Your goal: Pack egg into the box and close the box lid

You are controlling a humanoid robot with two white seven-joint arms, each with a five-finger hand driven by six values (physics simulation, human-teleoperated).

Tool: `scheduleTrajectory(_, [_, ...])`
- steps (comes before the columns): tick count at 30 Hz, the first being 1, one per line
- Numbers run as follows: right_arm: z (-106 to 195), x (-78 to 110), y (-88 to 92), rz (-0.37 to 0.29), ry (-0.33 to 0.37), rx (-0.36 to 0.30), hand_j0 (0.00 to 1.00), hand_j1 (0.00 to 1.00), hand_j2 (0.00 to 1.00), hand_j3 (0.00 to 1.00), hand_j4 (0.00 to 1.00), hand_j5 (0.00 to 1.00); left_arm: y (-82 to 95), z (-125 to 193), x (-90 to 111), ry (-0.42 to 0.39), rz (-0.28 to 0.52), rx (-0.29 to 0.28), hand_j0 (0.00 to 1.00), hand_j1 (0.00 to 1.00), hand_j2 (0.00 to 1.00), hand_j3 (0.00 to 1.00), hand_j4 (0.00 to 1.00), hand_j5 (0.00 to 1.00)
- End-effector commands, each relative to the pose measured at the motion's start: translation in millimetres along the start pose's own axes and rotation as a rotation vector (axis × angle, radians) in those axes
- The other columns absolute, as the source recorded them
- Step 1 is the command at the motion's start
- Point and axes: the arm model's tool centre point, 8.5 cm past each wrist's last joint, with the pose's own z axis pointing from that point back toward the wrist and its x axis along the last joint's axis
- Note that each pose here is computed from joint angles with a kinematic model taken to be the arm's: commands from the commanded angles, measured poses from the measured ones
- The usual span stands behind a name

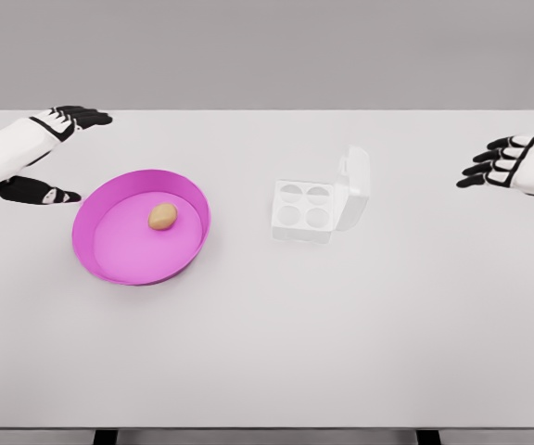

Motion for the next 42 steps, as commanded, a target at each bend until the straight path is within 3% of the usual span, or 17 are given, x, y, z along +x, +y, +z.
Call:
scheduleTrajectory(1, [-3, 4.3, -2.0, -0.011, -0.021, -0.003, 1.00, 1.00, 1.00, 1.00, 1.00, 1.00, 1.5, 2, -2, 0.008, 0.002, 0.003, 1.00, 1.00, 1.00, 1.00, 1.00, 1.00])
scheduleTrajectory(6, [-14, 10.5, -15.5, 0.001, -0.050, -0.068, 1.00, 1.00, 1.00, 1.00, 1.00, 1.00, 3.5, 1, -1, 0.003, 0.009, 0.017, 1.00, 1.00, 1.00, 1.00, 1.00, 1.00])
scheduleTrajectory(8, [-10, 7.1, -23.3, -0.009, -0.045, -0.105, 1.00, 1.00, 1.00, 1.00, 1.00, 1.00, 1.7, -5, 8, -0.034, 0.033, 0.026, 0.99, 0.99, 0.99, 0.99, 0.99, 0.99])
scheduleTrajectory(12, [-36, 13.4, -4.0, -0.058, -0.092, -0.047, 1.00, 1.00, 1.00, 1.00, 1.00, 1.00, -2.2, -18, 39, -0.135, 0.022, -0.003, 0.99, 0.99, 0.99, 0.99, 0.99, 0.99])
scheduleTrajectory(14, [-46, 0.7, 7.3, -0.131, -0.068, -0.086, 1.00, 1.00, 1.00, 1.00, 1.00, 1.00, -7.6, -23, 51, -0.176, 0.014, -0.068, 0.99, 0.99, 0.99, 0.99, 0.99, 0.99])
scheduleTrajectory(16, [-33, -9.1, 14.8, -0.159, -0.020, -0.100, 1.00, 1.00, 1.00, 1.00, 1.00, 1.00, -12.4, -25, 43, -0.085, 0.068, -0.258, 0.99, 0.99, 0.99, 0.99, 0.99, 0.99])
scheduleTrajectory(17, [-28, -10.2, 18.4, -0.172, -0.006, -0.110, 1.00, 1.00, 1.00, 1.00, 1.00, 1.00, -11.5, -26, 39, -0.039, 0.107, -0.307, 0.99, 0.99, 0.99, 0.99, 0.99, 0.99])
scheduleTrajectory(21, [-27, -8.7, 33.8, -0.199, 0.008, -0.096, 1.00, 1.00, 1.00, 1.00, 1.00, 1.00, -4.2, -29, 26, 0.089, 0.252, -0.278, 0.99, 0.99, 0.99, 0.99, 0.99, 0.99])
scheduleTrajectory(22, [-28, -12.6, 45.4, -0.179, 0.043, -0.047, 1.00, 1.00, 1.00, 1.00, 1.00, 1.00, -1.2, -32, 27, 0.089, 0.258, -0.268, 0.99, 0.99, 0.99, 0.99, 0.99, 0.99])
scheduleTrajectory(28, [-36, -15.9, 56.4, -0.208, 0.054, -0.045, 1.00, 1.00, 1.00, 1.00, 1.00, 1.00, -12.6, -41, 30, 0.089, 0.302, -0.271, 1.00, 1.00, 1.00, 1.00, 1.00, 1.00])
scheduleTrajectory(31, [-38, -14.6, 55.0, -0.213, 0.051, -0.064, 1.00, 1.00, 1.00, 1.00, 1.00, 1.00, -28.7, -46, 24, 0.203, 0.486, -0.290, 1.00, 1.00, 1.00, 1.00, 1.00, 1.00])
scheduleTrajectory(34, [-33, -18.0, 56.6, -0.222, 0.070, -0.072, 1.00, 1.00, 1.00, 1.00, 1.00, 1.00, -36.5, -46, 20, 0.257, 0.563, -0.310, 1.00, 1.00, 1.00, 1.00, 1.00, 1.00])
scheduleTrajectory(36, [-34, -16.7, 58.9, -0.226, 0.067, -0.069, 1.00, 1.00, 1.00, 1.00, 1.00, 1.00, -39.5, -48, 20, 0.269, 0.574, -0.313, 1.00, 1.00, 1.00, 1.00, 1.00, 1.00])
scheduleTrajectory(42, [-35, -14.3, 59.7, -0.227, 0.060, -0.068, 1.00, 1.00, 1.00, 1.00, 1.00, 1.00, -48.4, -58, 21, 0.291, 0.507, -0.321, 1.00, 1.00, 1.00, 1.00, 1.00, 1.00])
